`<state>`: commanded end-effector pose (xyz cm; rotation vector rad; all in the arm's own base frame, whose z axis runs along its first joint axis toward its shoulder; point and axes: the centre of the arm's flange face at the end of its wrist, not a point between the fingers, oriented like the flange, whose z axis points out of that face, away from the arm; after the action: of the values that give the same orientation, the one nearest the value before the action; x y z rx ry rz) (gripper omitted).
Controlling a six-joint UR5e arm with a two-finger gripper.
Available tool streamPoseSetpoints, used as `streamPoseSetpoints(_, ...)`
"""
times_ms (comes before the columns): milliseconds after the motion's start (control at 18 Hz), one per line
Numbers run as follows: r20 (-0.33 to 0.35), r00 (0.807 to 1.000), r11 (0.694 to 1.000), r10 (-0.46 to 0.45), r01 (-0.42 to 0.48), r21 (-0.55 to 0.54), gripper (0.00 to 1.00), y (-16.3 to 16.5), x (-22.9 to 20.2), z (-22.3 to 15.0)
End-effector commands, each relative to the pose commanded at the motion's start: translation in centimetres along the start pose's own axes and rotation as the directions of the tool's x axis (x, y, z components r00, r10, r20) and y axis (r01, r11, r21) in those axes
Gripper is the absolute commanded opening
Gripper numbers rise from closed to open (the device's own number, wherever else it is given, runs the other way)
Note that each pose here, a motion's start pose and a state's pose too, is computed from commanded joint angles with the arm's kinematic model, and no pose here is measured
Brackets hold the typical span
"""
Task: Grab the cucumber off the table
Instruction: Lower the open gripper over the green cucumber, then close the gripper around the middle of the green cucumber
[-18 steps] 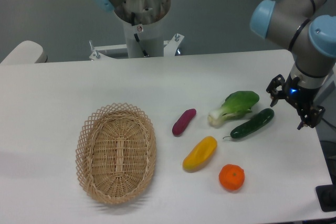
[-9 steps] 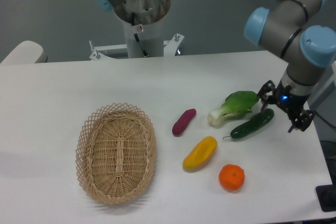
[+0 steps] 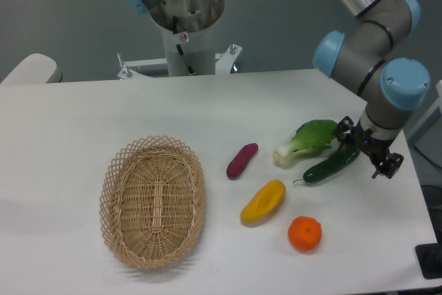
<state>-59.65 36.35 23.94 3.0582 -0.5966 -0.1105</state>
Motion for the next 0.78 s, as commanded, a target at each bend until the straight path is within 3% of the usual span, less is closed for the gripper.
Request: streamPoseSetpoints(778, 0.004, 1.000, 1.000, 0.020, -0.020, 0.000, 1.00, -1.5, 1.5, 3.3)
